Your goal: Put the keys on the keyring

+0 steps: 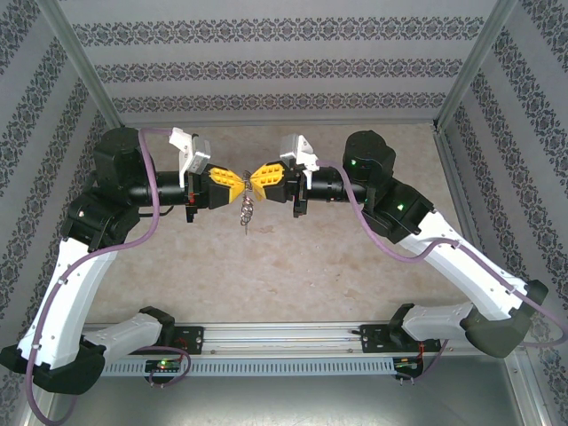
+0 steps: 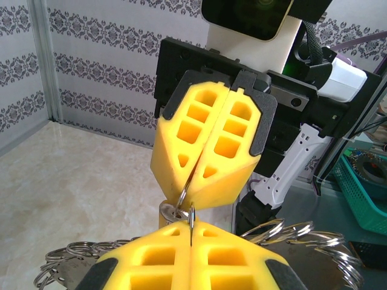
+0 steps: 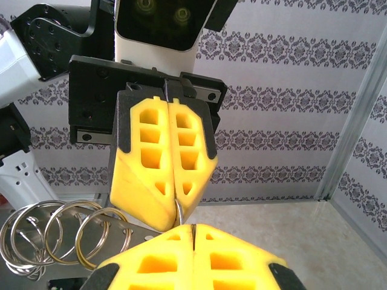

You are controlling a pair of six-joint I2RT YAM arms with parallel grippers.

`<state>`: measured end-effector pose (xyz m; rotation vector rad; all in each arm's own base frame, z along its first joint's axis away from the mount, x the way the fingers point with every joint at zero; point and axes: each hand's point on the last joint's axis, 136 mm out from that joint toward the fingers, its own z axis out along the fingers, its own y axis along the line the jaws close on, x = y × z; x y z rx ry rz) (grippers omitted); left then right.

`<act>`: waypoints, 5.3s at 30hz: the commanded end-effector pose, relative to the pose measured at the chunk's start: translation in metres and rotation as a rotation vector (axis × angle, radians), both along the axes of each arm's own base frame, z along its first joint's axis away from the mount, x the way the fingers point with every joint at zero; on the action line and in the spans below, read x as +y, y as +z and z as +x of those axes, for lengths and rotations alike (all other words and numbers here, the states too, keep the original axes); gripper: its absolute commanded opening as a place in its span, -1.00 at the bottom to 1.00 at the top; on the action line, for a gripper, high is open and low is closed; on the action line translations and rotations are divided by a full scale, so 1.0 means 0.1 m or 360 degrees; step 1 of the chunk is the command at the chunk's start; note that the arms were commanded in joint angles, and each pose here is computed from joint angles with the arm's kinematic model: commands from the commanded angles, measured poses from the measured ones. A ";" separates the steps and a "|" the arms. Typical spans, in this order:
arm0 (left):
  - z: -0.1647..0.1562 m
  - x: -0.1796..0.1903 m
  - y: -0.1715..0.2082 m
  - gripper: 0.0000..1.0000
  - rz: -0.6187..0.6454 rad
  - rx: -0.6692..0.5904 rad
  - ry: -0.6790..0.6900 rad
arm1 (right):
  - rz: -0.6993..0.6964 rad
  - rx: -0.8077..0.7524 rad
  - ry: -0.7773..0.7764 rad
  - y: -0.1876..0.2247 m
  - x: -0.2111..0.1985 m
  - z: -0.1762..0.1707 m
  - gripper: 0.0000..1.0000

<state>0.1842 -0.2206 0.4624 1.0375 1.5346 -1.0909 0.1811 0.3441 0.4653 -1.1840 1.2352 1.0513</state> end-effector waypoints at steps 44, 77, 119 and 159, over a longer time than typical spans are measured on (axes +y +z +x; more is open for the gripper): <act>-0.02 0.01 0.11 -1.00 -0.0026 -0.0078 -0.0023 | 0.0077 -0.0067 0.0013 0.16 -0.05 -0.10 -1.00; -0.01 0.00 0.12 -1.00 -0.0023 -0.0085 -0.0030 | 0.0070 -0.0070 -0.0033 0.13 -0.06 -0.05 -1.00; 0.01 -0.02 0.13 -1.00 -0.0020 -0.0096 -0.0045 | 0.0036 -0.0076 -0.0080 0.08 -0.05 0.02 -1.00; -0.01 -0.01 0.14 -1.00 -0.0020 -0.0103 -0.0050 | 0.0050 -0.0054 -0.0002 0.10 -0.07 -0.10 -1.00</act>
